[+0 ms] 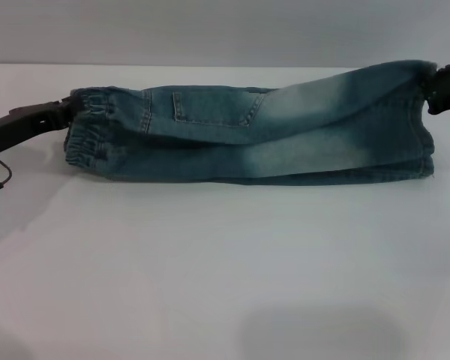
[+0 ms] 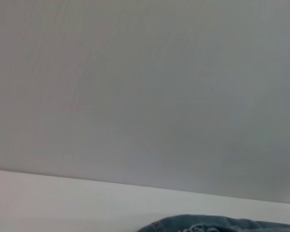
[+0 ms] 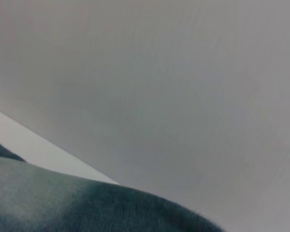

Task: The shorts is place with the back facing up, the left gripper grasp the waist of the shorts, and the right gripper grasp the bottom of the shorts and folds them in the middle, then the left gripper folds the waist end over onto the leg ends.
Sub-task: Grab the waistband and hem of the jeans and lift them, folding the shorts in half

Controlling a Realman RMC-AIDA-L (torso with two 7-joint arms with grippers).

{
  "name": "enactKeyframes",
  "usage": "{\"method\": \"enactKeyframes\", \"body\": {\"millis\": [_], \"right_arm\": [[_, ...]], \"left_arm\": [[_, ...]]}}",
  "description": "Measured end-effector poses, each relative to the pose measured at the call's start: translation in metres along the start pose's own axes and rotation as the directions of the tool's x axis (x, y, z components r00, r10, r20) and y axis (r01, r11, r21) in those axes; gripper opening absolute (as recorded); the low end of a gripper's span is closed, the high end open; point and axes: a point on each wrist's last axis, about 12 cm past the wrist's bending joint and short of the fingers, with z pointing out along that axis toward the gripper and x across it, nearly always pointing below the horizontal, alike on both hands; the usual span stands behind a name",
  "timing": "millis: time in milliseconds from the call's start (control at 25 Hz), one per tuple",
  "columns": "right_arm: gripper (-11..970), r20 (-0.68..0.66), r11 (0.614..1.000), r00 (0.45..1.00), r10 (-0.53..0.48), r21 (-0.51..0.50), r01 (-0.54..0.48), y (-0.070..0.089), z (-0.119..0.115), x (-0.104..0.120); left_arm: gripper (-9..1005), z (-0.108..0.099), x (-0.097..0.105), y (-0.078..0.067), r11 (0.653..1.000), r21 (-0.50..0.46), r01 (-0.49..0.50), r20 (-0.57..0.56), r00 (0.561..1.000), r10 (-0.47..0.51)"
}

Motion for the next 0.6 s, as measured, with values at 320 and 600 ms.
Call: {"method": "enactKeyframes", "body": {"millis": [320, 600], "right_arm": [[144, -0.013, 1.000, 1.000, 0.009, 0.027, -0.008, 0.000, 0.003, -0.001], [442, -0.003, 0.999, 1.000, 0.027, 0.043, -0.026, -0.001, 0.003, -0.003]], "left_arm": [[86, 0.016, -0.003, 0.000, 0.998, -0.061, -0.012, -0.014, 1.000, 0.012], [324, 0.017, -0.004, 0.003, 0.995, -0.095, -0.013, -0.010, 1.000, 0.012]]}}
